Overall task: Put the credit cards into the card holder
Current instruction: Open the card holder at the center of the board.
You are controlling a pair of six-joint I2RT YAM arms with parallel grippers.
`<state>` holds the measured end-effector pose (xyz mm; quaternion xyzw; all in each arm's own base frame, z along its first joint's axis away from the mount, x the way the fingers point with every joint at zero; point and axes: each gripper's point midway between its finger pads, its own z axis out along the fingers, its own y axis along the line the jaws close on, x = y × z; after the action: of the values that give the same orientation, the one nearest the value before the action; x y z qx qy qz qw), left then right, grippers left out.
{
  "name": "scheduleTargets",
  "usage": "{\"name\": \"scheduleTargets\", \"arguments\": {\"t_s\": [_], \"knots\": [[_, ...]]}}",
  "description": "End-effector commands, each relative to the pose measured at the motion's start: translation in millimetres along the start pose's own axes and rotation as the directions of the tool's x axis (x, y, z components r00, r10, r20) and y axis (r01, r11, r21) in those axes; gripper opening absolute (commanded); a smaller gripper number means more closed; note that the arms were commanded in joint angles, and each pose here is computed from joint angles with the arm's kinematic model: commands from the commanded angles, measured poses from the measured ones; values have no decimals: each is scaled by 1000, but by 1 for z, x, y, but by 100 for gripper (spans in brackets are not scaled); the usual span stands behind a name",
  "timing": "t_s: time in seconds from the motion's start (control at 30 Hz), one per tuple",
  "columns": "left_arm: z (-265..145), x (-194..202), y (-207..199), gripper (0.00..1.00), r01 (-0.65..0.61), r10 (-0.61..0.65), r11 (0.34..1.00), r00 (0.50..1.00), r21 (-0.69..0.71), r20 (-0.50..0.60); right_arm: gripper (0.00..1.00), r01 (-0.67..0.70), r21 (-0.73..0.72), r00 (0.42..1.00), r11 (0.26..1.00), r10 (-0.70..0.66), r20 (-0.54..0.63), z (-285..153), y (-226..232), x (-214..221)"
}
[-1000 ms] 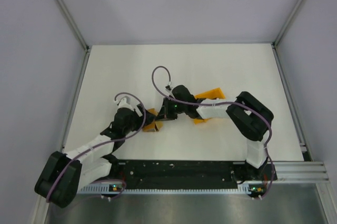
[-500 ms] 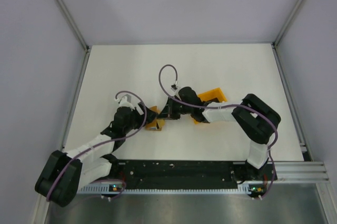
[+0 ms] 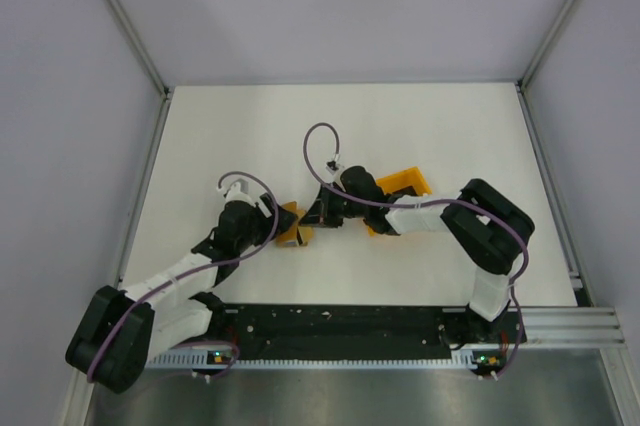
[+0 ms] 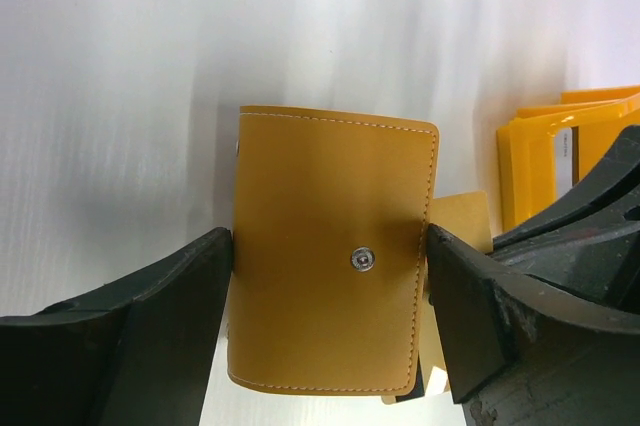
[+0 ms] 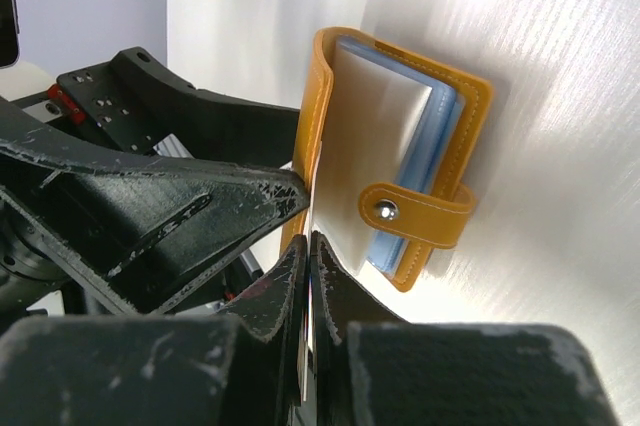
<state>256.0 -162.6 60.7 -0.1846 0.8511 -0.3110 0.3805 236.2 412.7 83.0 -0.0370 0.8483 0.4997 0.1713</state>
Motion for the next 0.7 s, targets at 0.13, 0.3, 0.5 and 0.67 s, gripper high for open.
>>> {"name": "scheduleTargets", "arguments": {"t_s": [0.13, 0.3, 0.5, 0.67], "knots": [[-1, -5, 11, 79, -20, 22, 996, 1000, -88, 14, 0, 52, -169, 998, 984, -44, 52, -8, 49, -16], [-2, -5, 8, 81, -26, 27, 997, 1000, -66, 12, 0, 46, -192, 998, 980, -39, 41, -4, 53, -17], [-1, -6, 1, 84, -29, 29, 999, 999, -31, 13, 0, 37, -259, 999, 965, -32, 23, -5, 65, -15], [-1, -6, -2, 89, -35, 35, 999, 999, -18, 12, 0, 20, -313, 1000, 949, -15, 17, -7, 73, -15]]}}
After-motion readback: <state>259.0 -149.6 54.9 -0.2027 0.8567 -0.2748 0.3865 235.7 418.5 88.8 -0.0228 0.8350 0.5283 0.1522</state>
